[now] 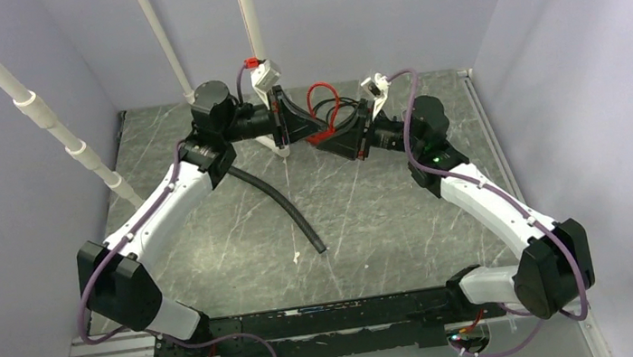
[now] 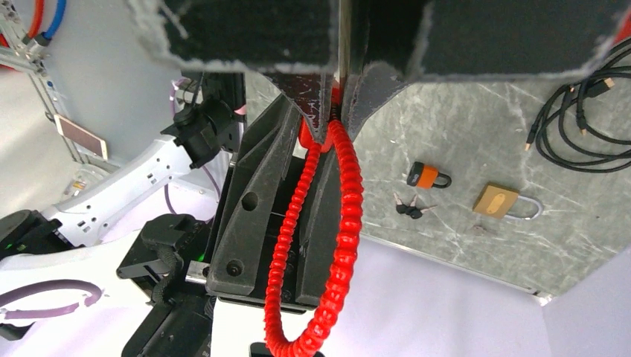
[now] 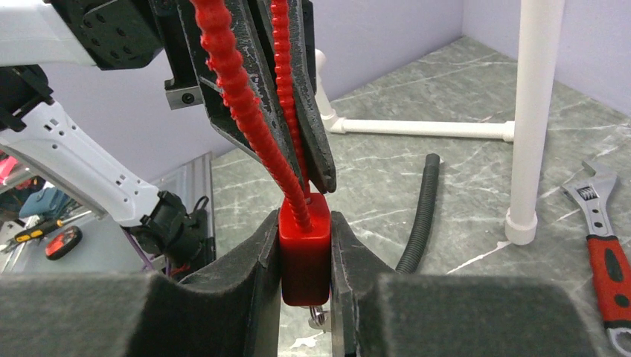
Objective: Lock with the key
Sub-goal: Lock the lock.
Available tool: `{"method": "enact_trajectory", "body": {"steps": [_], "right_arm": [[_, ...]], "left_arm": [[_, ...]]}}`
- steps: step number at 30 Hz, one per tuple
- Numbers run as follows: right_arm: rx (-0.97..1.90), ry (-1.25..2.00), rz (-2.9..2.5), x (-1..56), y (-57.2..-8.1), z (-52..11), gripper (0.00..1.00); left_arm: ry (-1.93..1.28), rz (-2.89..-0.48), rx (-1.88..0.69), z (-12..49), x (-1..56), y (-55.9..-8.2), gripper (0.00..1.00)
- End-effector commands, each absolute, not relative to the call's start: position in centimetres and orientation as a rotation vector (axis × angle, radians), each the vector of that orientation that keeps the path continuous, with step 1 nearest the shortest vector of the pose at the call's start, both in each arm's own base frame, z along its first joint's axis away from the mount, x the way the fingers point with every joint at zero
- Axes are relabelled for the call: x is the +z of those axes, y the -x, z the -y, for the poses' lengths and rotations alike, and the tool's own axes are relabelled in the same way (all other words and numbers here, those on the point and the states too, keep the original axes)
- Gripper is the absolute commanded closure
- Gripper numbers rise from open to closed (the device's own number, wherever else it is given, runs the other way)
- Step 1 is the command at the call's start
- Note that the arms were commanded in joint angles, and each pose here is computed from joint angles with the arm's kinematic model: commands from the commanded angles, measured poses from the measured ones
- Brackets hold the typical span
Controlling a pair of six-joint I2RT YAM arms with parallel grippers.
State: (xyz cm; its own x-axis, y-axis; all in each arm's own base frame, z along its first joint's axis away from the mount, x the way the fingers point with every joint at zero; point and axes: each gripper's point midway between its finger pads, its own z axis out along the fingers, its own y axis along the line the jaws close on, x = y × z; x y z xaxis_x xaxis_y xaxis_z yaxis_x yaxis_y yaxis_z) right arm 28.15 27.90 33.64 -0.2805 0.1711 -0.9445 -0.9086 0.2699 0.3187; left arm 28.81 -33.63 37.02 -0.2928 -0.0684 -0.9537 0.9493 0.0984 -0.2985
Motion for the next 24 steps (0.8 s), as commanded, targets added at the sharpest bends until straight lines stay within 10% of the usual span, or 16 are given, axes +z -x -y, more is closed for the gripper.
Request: {"method": "enact_trajectory", "body": {"steps": [1,13,19,24], "right_arm": [[1.128,0.669,-1.085,44.1,-28.1,-26.4,1.00],[1.066,0.757,-1.179,39.3,-27.1,-25.8,1.00],[1.085,0.770,-1.206,38.3,-27.1,-26.0,1.00],[1.104,0.776,-1.210,38.1,-27.0,-26.2,1.00]], "left_arm": [[-1.116,-1.549,-1.570,34.5,33.5,-24.7,1.00],[-1.105,-1.439,-1.453,30.5,40.1,-28.4,0.92],[-1.134,-1.370,-1.460,29.9,43.3,-27.8,0.60],[-1.061,-1.381,-1.422,29.9,43.8,-28.8,0.56]]}}
